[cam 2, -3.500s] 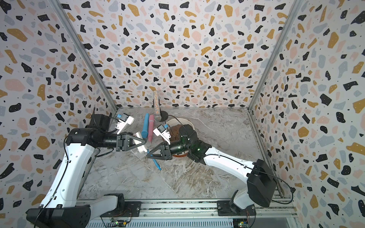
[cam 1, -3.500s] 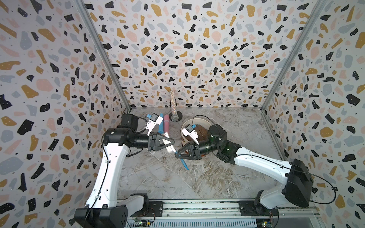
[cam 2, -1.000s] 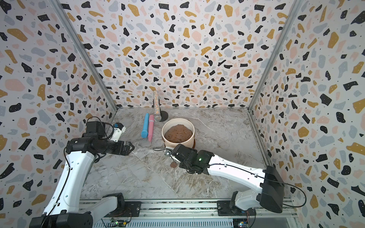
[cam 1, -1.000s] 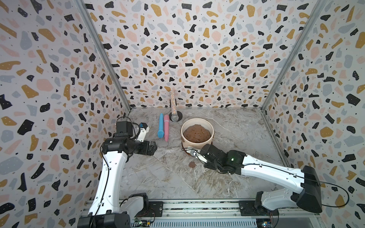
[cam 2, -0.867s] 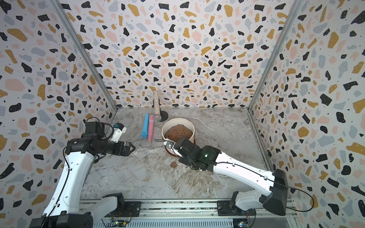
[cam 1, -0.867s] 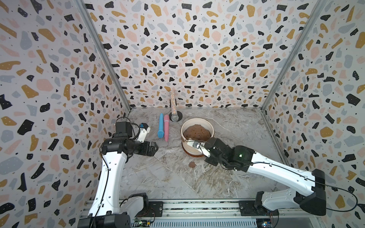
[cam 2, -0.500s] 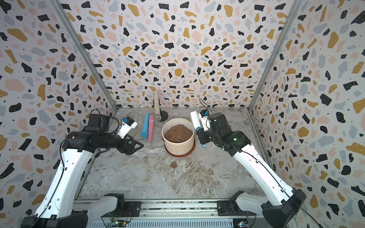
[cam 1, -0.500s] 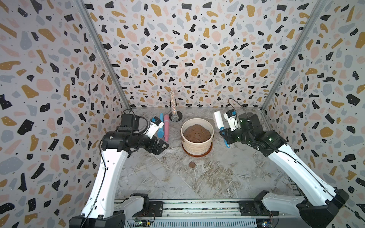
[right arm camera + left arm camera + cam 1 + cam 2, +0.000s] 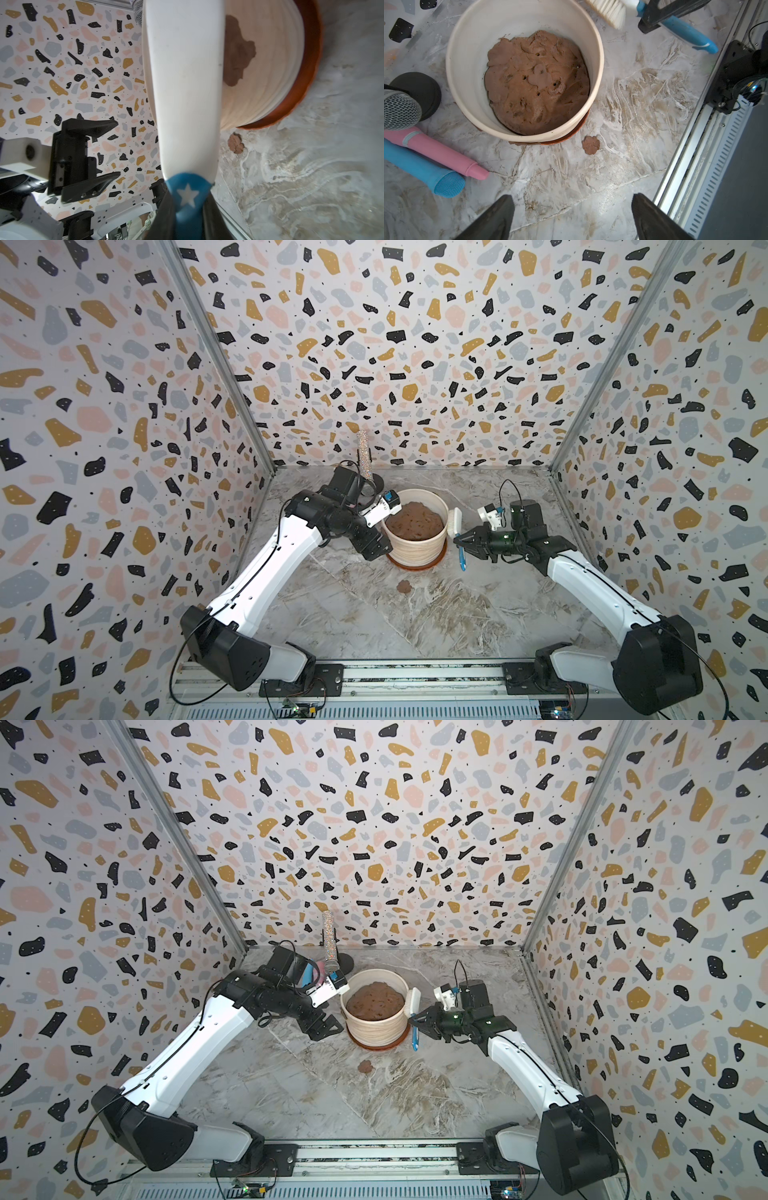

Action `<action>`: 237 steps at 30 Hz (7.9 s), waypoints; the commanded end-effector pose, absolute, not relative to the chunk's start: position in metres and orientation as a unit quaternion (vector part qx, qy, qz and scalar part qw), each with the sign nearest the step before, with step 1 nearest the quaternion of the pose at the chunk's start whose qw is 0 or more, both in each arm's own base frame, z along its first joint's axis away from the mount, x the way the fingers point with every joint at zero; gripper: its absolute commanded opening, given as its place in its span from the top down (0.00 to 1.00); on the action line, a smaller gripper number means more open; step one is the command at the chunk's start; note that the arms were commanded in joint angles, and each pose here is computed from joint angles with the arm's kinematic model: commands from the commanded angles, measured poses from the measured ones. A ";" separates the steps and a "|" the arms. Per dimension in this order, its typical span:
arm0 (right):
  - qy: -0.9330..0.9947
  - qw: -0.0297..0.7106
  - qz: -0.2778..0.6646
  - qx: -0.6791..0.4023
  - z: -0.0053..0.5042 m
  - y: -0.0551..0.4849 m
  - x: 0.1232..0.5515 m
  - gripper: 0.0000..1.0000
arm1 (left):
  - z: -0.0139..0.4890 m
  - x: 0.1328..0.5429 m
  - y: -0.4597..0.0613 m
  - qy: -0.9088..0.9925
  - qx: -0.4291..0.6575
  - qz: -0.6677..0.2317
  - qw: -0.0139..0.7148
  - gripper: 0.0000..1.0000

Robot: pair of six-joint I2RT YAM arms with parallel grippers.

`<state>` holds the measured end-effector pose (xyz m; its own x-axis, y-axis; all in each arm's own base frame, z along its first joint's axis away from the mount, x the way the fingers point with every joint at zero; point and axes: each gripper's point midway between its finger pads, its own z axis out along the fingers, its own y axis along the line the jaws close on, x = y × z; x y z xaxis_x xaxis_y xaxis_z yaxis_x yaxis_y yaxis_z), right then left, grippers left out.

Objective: Scrub the dried mud off the ceramic pot
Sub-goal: Brush off the soil from the pot, then rotate the pot on the tray, then brush off the soil from the pot, then rotate the pot on the tray.

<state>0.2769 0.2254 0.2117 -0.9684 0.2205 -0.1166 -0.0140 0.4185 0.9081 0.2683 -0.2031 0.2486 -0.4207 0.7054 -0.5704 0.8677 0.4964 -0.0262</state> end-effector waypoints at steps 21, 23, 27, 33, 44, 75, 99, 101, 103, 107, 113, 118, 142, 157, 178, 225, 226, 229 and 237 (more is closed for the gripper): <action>0.770 0.142 0.617 0.076 0.199 0.212 0.311 1.00 | 0.227 0.254 -0.192 0.823 0.489 -0.137 0.256 0.04; 0.762 0.140 0.628 0.073 0.196 0.214 0.312 1.00 | 0.223 0.256 -0.191 0.825 0.487 -0.134 0.254 0.04; 0.740 0.165 0.650 0.059 0.214 0.215 0.315 1.00 | 0.221 0.258 -0.191 0.828 0.485 -0.132 0.248 0.04; 0.702 0.179 0.687 0.047 0.244 0.217 0.320 1.00 | 0.221 0.251 -0.197 0.821 0.498 -0.155 0.235 0.04; 0.666 0.149 0.728 0.064 0.220 0.219 0.325 1.00 | 0.218 0.241 -0.196 0.814 0.507 -0.164 0.231 0.04; 0.719 0.077 0.675 0.151 0.112 0.230 0.306 1.00 | 0.212 0.238 -0.198 0.815 0.507 -0.177 0.219 0.05; 0.933 0.121 0.334 0.062 0.148 0.159 0.251 1.00 | 0.227 0.250 -0.230 0.768 0.596 -0.110 0.205 0.11; 0.944 0.111 0.301 0.074 0.148 0.149 0.247 1.00 | 0.224 0.254 -0.240 0.757 0.615 -0.093 0.201 0.14; 0.954 0.090 0.273 0.085 0.145 0.141 0.240 1.00 | 0.219 0.257 -0.250 0.744 0.635 -0.074 0.195 0.14; 0.962 0.079 0.251 0.077 0.145 0.134 0.229 1.00 | 0.208 0.266 -0.266 0.712 0.676 -0.033 0.184 0.14; 0.961 0.117 0.241 0.061 0.161 0.125 0.222 1.00 | 0.199 0.292 -0.276 0.695 0.698 0.012 0.175 0.14; 0.962 0.117 0.243 0.049 0.163 0.125 0.216 1.00 | 0.188 0.294 -0.285 0.681 0.715 0.001 0.156 0.33; 0.959 0.178 0.211 0.056 0.187 0.111 0.231 1.00 | 0.199 0.306 -0.337 0.764 0.621 0.027 0.172 0.88; 0.964 0.226 0.119 0.077 0.191 0.072 0.225 1.00 | 0.211 0.333 -0.394 0.889 0.383 -0.022 0.248 1.00; 0.827 0.458 0.164 -0.280 0.175 0.149 0.240 1.00 | 0.272 0.382 -0.411 0.899 0.247 -0.225 0.283 0.55; 0.841 0.521 0.115 -0.090 0.218 0.132 0.267 1.00 | 0.275 0.283 -0.267 0.645 0.682 -0.115 0.325 0.08; 0.852 0.502 0.138 -0.062 0.214 0.126 0.268 1.00 | 0.269 0.281 -0.274 0.628 0.702 -0.109 0.317 0.08; 0.871 0.450 0.196 -0.010 0.205 0.115 0.269 1.00 | 0.251 0.271 -0.292 0.578 0.759 -0.103 0.281 0.09; 0.884 0.353 0.305 0.022 0.191 0.124 0.262 1.00 | 0.219 0.310 -0.319 0.578 0.782 -0.075 0.223 0.19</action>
<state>0.2769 0.1008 0.1791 -0.6868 0.2241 -0.6914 -0.1269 0.8997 0.4177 0.3021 -0.3248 0.2244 0.2955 0.8517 -0.4327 0.9442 -0.1913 0.2682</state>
